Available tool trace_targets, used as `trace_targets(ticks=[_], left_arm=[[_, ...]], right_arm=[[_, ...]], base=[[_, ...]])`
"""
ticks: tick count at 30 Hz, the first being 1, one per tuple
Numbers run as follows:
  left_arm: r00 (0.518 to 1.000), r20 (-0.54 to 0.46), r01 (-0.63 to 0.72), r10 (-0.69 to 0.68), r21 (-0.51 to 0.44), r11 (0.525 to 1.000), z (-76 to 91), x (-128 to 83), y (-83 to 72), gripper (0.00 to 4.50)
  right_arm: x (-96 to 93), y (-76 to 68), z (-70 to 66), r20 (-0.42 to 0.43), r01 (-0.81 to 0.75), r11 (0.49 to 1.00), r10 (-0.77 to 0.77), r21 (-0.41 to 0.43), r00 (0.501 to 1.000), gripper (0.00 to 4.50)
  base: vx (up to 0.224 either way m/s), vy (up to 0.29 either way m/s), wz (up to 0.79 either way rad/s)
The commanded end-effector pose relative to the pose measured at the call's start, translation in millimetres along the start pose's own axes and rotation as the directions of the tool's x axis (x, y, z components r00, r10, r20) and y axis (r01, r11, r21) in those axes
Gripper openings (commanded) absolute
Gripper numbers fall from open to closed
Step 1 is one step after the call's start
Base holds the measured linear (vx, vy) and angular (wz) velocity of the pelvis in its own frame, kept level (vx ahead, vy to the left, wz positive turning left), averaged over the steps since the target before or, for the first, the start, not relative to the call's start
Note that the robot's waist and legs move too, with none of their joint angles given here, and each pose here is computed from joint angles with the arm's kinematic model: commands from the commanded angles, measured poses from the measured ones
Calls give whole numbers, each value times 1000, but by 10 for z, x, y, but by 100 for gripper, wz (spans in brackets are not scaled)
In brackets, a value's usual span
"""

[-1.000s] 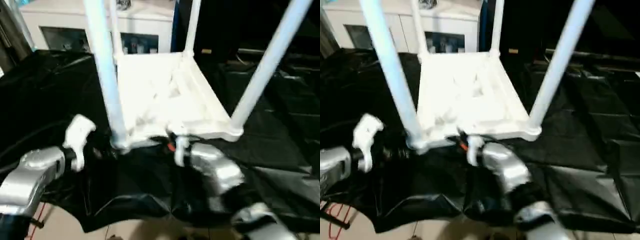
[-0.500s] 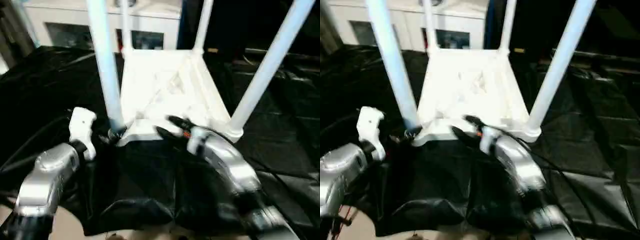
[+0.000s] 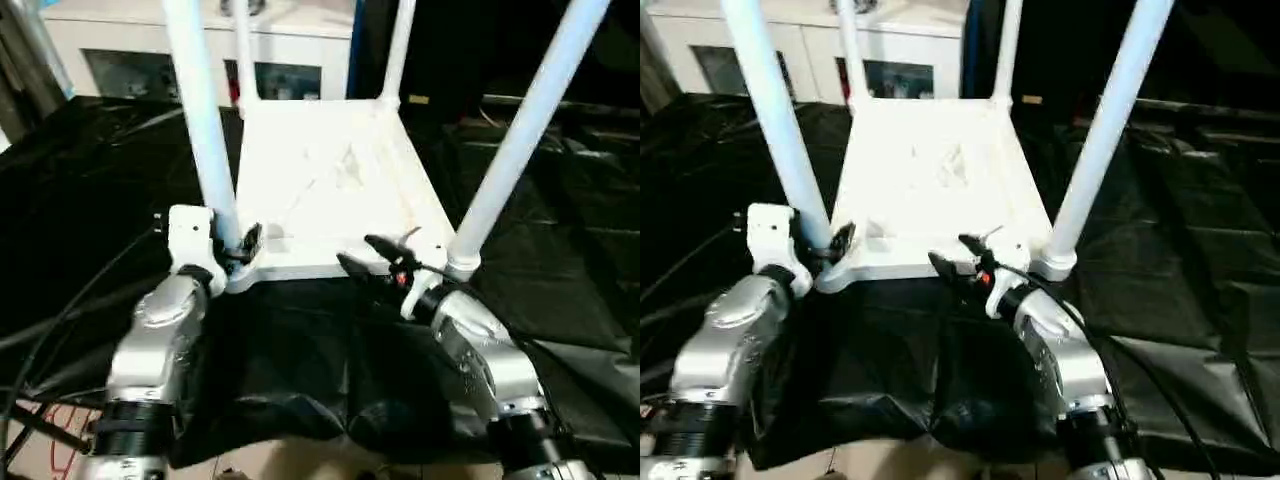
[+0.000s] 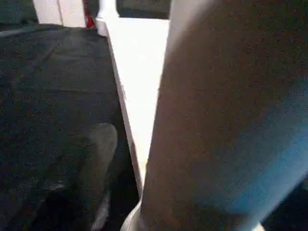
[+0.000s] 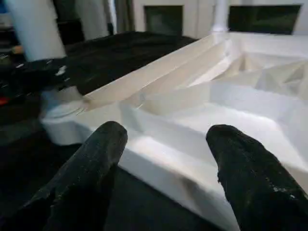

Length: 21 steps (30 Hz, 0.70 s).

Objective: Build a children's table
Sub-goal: Flip table

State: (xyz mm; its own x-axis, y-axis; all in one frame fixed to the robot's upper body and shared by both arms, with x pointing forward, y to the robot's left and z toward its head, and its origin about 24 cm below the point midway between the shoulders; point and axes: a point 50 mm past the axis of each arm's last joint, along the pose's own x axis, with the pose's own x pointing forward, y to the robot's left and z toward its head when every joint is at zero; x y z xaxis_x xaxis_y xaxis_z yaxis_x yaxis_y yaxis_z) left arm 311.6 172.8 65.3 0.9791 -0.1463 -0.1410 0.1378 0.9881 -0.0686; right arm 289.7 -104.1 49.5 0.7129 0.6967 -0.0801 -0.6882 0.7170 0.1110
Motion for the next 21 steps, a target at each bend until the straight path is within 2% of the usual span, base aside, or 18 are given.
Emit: trace_targets(ticks=[1,4,5,7,8,10,12,15,16,19,21], left_arm=[[1000,5,-28,28,-10,1000,-1,-18,33,381],[1000,-17,-8,9,30,1000,-62,-44,9,359],[1000,-22,-7,8,34,999,-76,-47,5,336],[999,-29,-12,13,40,999,-101,-52,5,328],[999,-33,-9,10,39,999,-114,-53,-1,307],[999,-39,-10,11,38,999,-129,-55,-9,307],[999,-43,-9,11,35,999,-141,-57,-21,280],[999,-34,-20,21,18,1000,-127,-54,-17,270],[999,-30,-24,24,14,1000,-121,-53,-14,246],[999,-1,-38,38,-43,998,-83,-47,-6,229],[998,46,-23,31,-169,985,-20,-43,-32,220]], right_arm=[[5,46,44,9,-43,999,43,3,999,320],[-27,106,41,-5,-135,991,135,-15,991,320],[-36,118,45,-7,-157,988,157,-14,988,320],[-54,138,57,-12,-197,980,197,-20,980,320],[-59,141,66,-12,-208,978,208,-25,978,320],[-63,138,77,-13,-212,977,211,-27,977,320],[-64,130,82,-16,-211,977,210,-32,977,320],[-59,130,82,-17,-214,976,214,-33,977,320],[-58,133,81,-17,-216,976,215,-33,976,320],[-54,140,77,-17,-219,975,219,-30,976,320],[-56,126,56,-29,-204,979,204,-25,979,320]], base=[[0,0,0],[0,0,0],[0,0,0],[0,0,0],[0,0,0],[0,0,0],[0,0,0],[0,0,0],[0,0,0],[0,0,0],[0,0,0]])
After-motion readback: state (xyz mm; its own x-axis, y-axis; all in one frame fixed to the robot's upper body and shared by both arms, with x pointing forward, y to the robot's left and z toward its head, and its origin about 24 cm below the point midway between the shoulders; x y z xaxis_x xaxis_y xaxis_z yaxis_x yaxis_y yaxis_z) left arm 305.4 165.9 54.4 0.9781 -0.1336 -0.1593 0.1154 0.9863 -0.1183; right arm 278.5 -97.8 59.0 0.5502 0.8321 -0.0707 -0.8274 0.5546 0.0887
